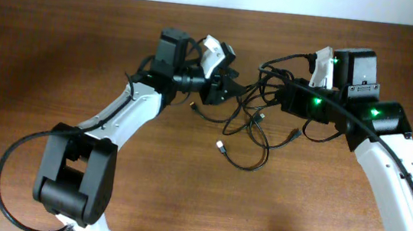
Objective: Untangle cables
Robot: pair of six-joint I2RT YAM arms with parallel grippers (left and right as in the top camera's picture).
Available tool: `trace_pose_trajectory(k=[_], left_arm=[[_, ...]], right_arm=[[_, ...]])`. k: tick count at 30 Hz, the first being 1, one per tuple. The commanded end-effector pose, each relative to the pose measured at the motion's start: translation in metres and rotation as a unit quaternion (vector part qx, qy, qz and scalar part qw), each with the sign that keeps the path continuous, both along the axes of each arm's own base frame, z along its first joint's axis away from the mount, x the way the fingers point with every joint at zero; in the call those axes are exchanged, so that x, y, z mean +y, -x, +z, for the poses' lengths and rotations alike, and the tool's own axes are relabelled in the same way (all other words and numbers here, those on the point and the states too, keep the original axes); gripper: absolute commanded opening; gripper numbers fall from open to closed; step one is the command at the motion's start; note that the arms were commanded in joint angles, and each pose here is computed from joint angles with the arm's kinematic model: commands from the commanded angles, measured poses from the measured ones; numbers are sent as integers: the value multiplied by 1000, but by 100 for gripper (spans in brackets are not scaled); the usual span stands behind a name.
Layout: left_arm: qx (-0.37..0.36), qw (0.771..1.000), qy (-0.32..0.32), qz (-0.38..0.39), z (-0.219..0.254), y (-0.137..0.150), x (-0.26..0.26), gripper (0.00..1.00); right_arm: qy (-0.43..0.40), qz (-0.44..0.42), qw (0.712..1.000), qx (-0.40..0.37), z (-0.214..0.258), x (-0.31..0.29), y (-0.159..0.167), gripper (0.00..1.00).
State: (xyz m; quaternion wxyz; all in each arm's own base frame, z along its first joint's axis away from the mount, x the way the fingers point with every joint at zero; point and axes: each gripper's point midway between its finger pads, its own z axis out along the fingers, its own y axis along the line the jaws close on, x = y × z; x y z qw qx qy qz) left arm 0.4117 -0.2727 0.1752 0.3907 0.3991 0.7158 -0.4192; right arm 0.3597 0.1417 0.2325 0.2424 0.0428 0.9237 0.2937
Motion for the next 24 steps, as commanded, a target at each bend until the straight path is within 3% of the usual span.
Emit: trace_pose_trajectory(k=[1,4,5,6,7,9,11,18,20,24], left_arm=[[6,999,9,-30,0,13,-18,63],[7,999,17,-45,3,18,-19,65],[3,999,16,-46,2,17,-19,58],[0,999,13,-47,0,17,-19,37],[4,999,10,-43,-5,15,-19,29],[16,999,4,-42,-18,13,-20,31],[13,999,5,-42,-18,12,-20,1],[10,999,29,-39,-2,7,-8,0],[-4,998,59,-37,25,1,23,0],[-39,995,90,36,80,-15,117,0]], right_arm=[[-6,14,1000,-11,7,5,0,4],[-6,14,1000,-11,7,5,0,4],[-7,14,1000,-11,7,5,0,4],[-8,15,1000,-11,7,6,1,4],[-8,15,1000,-11,7,6,0,4],[-8,15,1000,-11,7,6,0,4],[-8,15,1000,-11,7,6,0,4],[12,-10,1000,-5,2,-4,-2,4],[61,-80,995,21,-12,-29,-3,4],[109,-135,984,41,-22,-53,0,4]])
